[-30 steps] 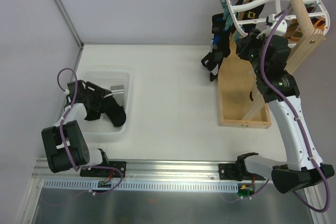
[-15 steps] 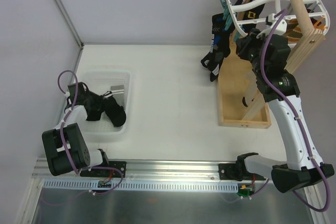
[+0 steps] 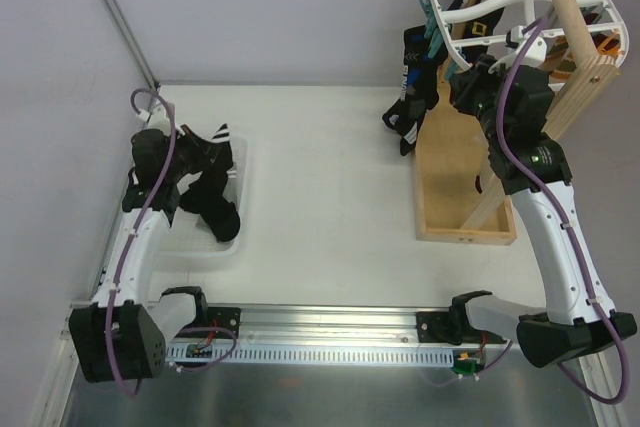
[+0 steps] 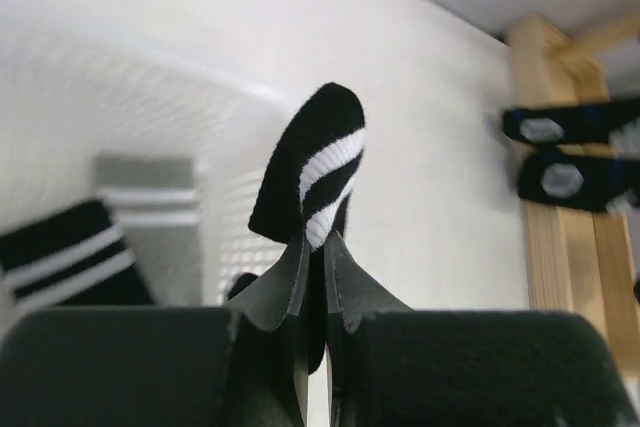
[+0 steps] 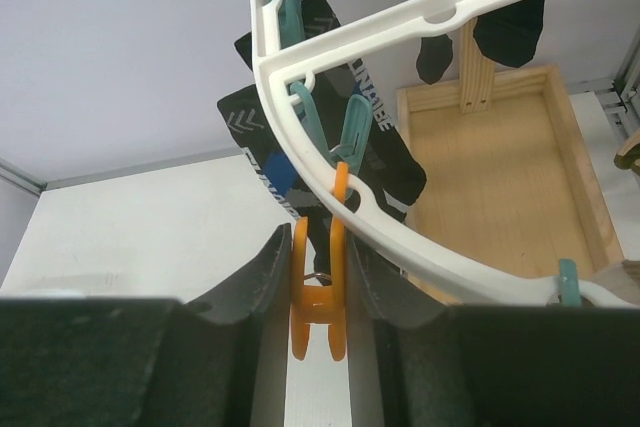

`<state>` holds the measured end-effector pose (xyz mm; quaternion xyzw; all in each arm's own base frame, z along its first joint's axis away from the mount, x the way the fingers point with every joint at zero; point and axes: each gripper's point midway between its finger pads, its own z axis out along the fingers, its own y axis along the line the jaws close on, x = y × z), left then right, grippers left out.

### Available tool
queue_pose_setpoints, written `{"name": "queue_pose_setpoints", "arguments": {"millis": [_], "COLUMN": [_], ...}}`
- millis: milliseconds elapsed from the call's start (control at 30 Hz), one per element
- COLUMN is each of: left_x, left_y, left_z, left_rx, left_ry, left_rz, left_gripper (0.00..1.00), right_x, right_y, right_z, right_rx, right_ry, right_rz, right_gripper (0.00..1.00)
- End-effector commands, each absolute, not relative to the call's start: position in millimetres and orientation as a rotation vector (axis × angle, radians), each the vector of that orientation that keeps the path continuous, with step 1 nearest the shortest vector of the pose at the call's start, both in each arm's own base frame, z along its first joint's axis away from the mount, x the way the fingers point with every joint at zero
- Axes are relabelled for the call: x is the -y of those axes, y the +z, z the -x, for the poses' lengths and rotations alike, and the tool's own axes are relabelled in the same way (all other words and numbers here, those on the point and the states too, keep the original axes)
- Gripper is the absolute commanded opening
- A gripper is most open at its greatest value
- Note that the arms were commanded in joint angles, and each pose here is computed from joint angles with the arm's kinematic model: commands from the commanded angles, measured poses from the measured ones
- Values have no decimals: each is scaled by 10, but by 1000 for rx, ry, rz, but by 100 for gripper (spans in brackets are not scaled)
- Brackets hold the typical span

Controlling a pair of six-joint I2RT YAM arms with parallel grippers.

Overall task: Clip the socks to the hanger
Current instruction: Pick up the sock from the bin, then clamp the sock onto the hanger.

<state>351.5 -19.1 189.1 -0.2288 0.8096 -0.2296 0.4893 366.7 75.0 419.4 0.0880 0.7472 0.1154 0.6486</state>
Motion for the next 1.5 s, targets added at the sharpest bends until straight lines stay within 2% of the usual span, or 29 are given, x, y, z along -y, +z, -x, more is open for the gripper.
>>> {"name": "queue_pose_setpoints", "arguments": {"millis": [0,133,333,633,767,1100,1467], "left_x": [707,1080,1806,3080,3440,4081,4435], "left_y": [2768,3457,3998,3915,3890,4320,4317], "left_z": [-3413,-3084,-2734,-2664,-2904,-2986,-3044], "left_rx": [-1776,-1575,-1404,-1263,-1225,-1054,-1009], "left_ry": [-556,-627,-795,-903,-897,-1032,-1126], "left_rz": [-40,-357,-671,-982,-941,-876,-922], "left_gripper": [0,0,0,0,0,0,0], "right_x": [-757,-859,-920,-965,-935,-917,-892], "right_y": [4608,4641,4683,4712,4699,4656,4738], "right_z": [-3603,-3558,-3513,-3497,-3475,-3432,-3373], "right_rx": [-1582,-1570,-1567,-1565,-1573,-1578,-1548], "right_ry": [297,358,394,498,523,579,627], "right_rz": [-166,-129,-96,-161,-217,-291,-345], "right_gripper": [1,1,1,1,1,1,1]}}
